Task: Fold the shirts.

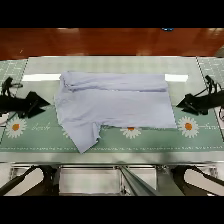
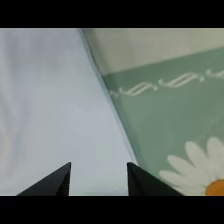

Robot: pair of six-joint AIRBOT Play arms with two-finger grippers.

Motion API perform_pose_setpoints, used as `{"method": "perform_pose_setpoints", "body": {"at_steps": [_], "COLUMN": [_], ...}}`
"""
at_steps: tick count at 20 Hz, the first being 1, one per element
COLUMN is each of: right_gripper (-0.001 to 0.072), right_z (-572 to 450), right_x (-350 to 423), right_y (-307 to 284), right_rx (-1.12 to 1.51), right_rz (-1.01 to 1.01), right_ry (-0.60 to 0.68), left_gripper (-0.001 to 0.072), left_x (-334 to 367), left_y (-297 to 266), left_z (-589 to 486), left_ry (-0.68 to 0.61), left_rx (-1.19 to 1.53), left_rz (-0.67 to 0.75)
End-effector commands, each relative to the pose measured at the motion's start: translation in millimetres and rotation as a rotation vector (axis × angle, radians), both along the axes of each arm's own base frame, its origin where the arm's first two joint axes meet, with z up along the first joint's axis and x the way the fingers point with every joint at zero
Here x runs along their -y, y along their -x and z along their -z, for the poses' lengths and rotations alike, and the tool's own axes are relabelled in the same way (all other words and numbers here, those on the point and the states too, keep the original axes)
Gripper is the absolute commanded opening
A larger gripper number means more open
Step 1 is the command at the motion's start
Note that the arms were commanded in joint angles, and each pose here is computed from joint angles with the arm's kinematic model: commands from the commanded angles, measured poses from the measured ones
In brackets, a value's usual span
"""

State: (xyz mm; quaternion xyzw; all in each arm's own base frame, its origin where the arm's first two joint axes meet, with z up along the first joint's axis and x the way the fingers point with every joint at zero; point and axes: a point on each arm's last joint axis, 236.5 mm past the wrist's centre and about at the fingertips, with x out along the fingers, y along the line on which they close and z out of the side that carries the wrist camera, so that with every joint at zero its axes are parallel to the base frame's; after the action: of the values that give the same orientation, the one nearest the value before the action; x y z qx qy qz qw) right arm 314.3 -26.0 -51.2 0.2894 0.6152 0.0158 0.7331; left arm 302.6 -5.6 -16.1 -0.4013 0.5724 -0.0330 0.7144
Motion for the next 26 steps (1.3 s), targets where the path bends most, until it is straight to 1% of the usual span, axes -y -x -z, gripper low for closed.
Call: {"method": "perform_pose_setpoints", "body": {"at_steps": [1,3,5,9,14,15,16,17,18,19,20,22,26], "right_gripper": [0.0411,0.0411,0.0411,0.0411,0.0411,0.0410,0.0411,0.0411,0.0411,0.0410,0.0410,0.0410,0.0410], "right_z": [3.8,-5.0,-9.3,-14.1,-17.6,-17.6,-17.7,-17.9,-18.4,-16.9,-10.0,8.3,20.1], "right_x": [-30.7,-34.1,-35.6,-46.0,-49.6,-49.5,-48.8,-44.8,-37.3,-27.7,-12.2,22.4,14.6], "right_y": [29.6,32.7,32.0,33.6,30.6,30.6,30.2,28.6,26.8,28.2,35.4,60.2,79.4], "right_rx": [0.110,0.127,0.139,0.138,0.150,0.150,0.152,0.158,0.164,0.161,0.138,0.017,-0.060], "right_rz": [0.059,0.046,0.047,0.035,0.041,0.041,0.041,0.052,0.076,0.098,0.108,0.196,0.189], "right_ry": [-0.057,-0.058,-0.062,-0.110,-0.131,-0.131,-0.128,-0.121,-0.114,-0.102,-0.057,0.041,0.019], "left_gripper": [0.0507,0.0507,0.0507,0.0507,0.0507,0.0505,0.0431,0.0169,0.0020,0.0019,0.0019,0.0019,0.0020], "left_x": [16.3,25.7,33.7,39.9,72.6,77.1,82.1,85.9,88.6,89.1,91.1,93.0,93.7], "left_y": [44.4,66.2,73.5,68.7,70.2,66.4,61.5,58.0,54.7,53.6,53.6,54.4,54.6], "left_z": [32.5,52.9,62.4,73.5,97.5,100.6,100.8,98.9,95.1,91.9,88.4,86.1,85.7], "left_ry": [0.108,0.123,0.125,0.079,0.094,0.098,0.113,0.129,0.140,0.143,0.147,0.150,0.153], "left_rx": [-0.026,-0.110,-0.132,-0.118,-0.190,-0.189,-0.181,-0.171,-0.148,-0.140,-0.128,-0.119,-0.121], "left_rz": [-0.154,-0.150,-0.139,-0.117,-0.042,-0.045,-0.049,-0.047,-0.027,-0.013,0.017,0.042,0.042]}}
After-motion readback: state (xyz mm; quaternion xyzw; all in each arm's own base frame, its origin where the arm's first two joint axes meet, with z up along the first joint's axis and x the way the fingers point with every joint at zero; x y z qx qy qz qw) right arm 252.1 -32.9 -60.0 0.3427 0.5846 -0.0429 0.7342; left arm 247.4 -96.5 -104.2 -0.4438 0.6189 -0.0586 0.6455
